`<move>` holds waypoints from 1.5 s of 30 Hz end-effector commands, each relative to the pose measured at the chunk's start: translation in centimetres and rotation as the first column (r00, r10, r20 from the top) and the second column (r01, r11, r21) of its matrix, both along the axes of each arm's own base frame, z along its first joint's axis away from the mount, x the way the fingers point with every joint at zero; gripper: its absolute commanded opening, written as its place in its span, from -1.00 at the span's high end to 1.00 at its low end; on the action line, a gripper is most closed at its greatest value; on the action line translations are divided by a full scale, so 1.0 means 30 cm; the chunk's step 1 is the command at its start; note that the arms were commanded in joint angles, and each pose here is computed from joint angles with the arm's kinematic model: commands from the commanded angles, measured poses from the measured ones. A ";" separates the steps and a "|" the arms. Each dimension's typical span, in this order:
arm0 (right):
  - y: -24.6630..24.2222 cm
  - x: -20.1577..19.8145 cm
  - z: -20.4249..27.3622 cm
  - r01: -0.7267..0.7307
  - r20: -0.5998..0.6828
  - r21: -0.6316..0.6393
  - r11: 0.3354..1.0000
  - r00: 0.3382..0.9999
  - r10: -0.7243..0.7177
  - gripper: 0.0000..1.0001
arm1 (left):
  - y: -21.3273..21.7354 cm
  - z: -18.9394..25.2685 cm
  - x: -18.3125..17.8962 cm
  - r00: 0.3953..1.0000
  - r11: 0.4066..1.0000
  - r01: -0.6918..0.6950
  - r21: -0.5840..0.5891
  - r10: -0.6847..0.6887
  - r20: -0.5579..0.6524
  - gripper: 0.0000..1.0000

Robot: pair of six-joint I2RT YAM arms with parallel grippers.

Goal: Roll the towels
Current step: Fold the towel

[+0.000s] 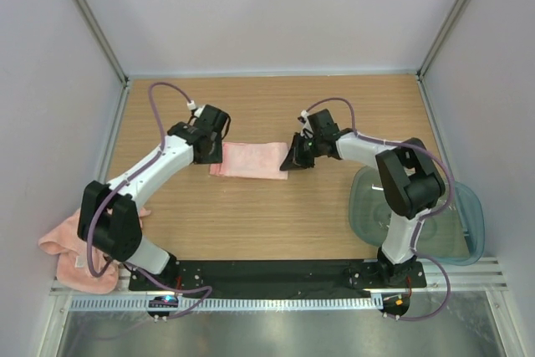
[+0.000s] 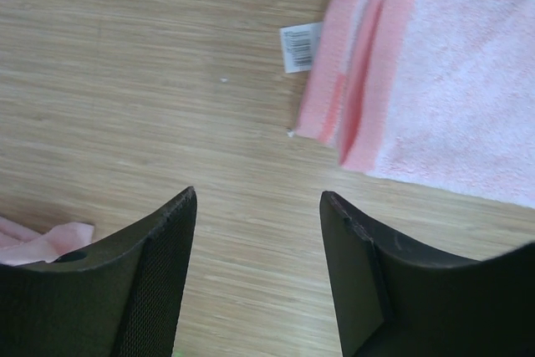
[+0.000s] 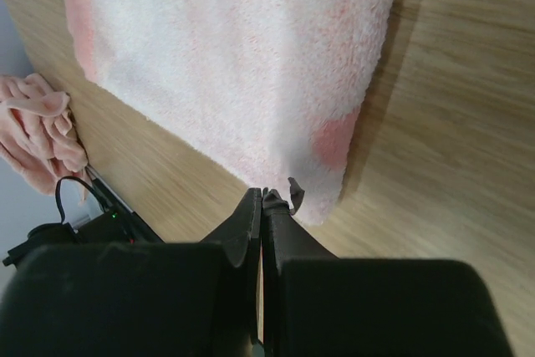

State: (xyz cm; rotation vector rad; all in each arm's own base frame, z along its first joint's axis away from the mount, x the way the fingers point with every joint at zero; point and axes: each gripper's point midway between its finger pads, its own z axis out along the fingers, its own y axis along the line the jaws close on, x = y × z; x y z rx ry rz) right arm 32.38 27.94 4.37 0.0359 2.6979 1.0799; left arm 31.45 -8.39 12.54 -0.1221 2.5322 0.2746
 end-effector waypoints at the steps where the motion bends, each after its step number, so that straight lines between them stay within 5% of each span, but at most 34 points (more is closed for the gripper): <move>1: -0.018 0.010 0.142 -0.010 0.116 -0.003 1.000 0.993 0.010 0.98 | -0.107 0.017 0.042 0.999 0.998 0.007 -0.065 -0.005 0.031 -0.22; 11: -0.003 0.036 0.248 -0.020 0.162 0.029 0.999 0.987 0.015 0.98 | -0.197 -0.219 0.037 0.992 0.997 -0.035 -0.067 0.027 -0.121 0.03; 19: 0.021 0.073 0.076 -0.011 0.056 0.023 1.000 0.998 0.010 0.98 | -0.154 -0.352 0.002 0.976 0.998 -0.062 0.026 0.066 -0.209 0.06; 31: -0.028 -0.015 -0.069 0.001 -0.050 -0.034 0.999 0.999 -0.003 0.98 | -0.128 -0.311 0.048 0.981 0.994 -0.041 0.106 0.060 -0.184 0.06; 38: -0.037 -0.016 0.107 -0.008 0.037 -0.062 0.998 0.999 0.010 0.95 | -0.143 -0.149 0.080 0.996 0.966 0.003 0.258 0.018 -0.082 -0.04; 39: -0.045 0.025 0.158 0.014 0.095 -0.089 0.996 0.995 -0.005 0.85 | -0.139 -0.124 0.073 0.997 0.959 0.011 0.284 0.013 -0.080 -0.06; 40: -0.064 0.020 0.197 0.026 0.101 -0.112 0.993 0.995 -0.014 0.39 | -0.174 -0.077 0.083 0.999 0.963 0.022 0.269 -0.010 -0.048 -0.07; 41: -0.078 0.034 0.228 0.044 0.127 -0.137 0.990 0.992 -0.027 0.16 | -0.184 -0.054 0.081 0.999 0.963 0.029 0.267 -0.020 -0.039 -0.08; 45: -0.173 0.105 0.376 0.171 0.268 -0.255 0.952 0.958 -0.101 -0.40 | -0.268 0.044 0.066 0.996 0.967 0.081 0.242 -0.090 0.027 -0.11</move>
